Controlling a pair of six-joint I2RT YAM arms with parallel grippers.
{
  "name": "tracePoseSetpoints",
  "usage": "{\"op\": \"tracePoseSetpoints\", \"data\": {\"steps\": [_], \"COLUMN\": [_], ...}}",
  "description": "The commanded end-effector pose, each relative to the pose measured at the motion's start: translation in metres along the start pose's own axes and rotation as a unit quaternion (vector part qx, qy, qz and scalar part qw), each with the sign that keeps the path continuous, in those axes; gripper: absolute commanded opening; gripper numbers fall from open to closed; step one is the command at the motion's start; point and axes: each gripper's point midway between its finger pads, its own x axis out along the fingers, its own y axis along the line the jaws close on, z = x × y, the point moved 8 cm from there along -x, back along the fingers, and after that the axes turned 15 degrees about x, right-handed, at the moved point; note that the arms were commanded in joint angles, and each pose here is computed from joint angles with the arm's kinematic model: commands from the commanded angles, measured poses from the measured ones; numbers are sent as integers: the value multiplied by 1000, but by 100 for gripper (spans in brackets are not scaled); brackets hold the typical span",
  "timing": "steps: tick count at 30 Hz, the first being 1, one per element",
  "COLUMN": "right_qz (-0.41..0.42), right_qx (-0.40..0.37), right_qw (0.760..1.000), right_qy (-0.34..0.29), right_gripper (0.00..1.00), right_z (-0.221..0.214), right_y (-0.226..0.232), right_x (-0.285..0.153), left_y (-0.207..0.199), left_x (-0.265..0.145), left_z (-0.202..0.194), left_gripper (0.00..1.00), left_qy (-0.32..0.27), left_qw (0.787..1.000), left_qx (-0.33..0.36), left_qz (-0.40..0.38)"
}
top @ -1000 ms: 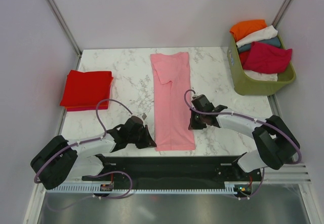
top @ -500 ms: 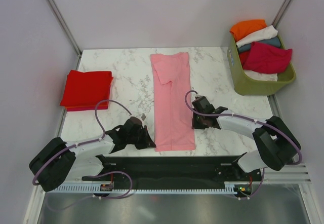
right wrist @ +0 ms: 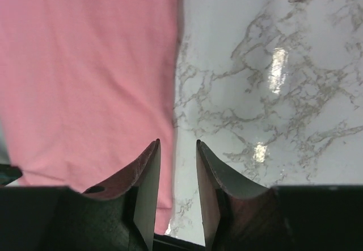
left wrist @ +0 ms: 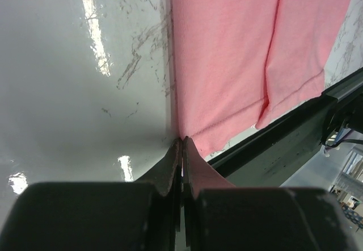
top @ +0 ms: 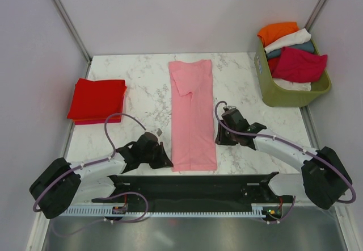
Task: Fold and stack the t-shirts
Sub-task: Fold the tshirt
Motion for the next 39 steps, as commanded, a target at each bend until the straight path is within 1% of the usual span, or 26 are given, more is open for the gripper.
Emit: {"op": "tracePoseSetpoints", "data": {"steps": [1,2,5,6,8,9,12,19,24,30,33,35,39], "right_qz": [44,43,42,41,34,32,33,63,65,74,71,68,71], "right_qx": [-7,-9,-14,-13,-9,-7,1,10,6,14,15,14,14], "right_qw": [998,998,996,996,994,993,990,987,985,986,986,985,983], "right_qy": [40,54,77,82,102,114,135,149,160,147,152,158,167], "right_gripper": [39,40,41,42,42,43,42,42,41,42,42,41,38], "right_z": [-10,-17,-30,-35,-43,-49,-62,-74,-79,-78,-80,-82,-86], "right_y": [4,0,-6,-11,-18,-22,-28,-23,-18,-16,-17,-18,-19], "right_x": [-15,-15,-20,-21,-23,-23,-24,-26,-23,-24,-22,-19,-16], "left_y": [4,4,4,4,3,3,3,-1,-3,-5,-5,-4,-6], "left_x": [-3,-4,-5,-6,-7,-8,-11,-13,-13,-13,-11,-8,-5], "left_z": [-9,-9,-9,-10,-10,-10,-10,-9,-7,-7,-8,-11,-13], "left_gripper": [3,4,9,19,27,30,35,36,38,39,35,32,29], "left_qy": [17,17,18,19,17,17,15,19,19,20,24,30,31], "left_qw": [1000,1000,1000,1000,1000,1000,1000,1000,1000,1000,999,999,999], "left_qx": [4,4,4,4,6,6,5,7,7,10,9,4,4], "left_qz": [7,7,7,5,2,0,2,-7,-11,-19,-23,-23,-31]}}
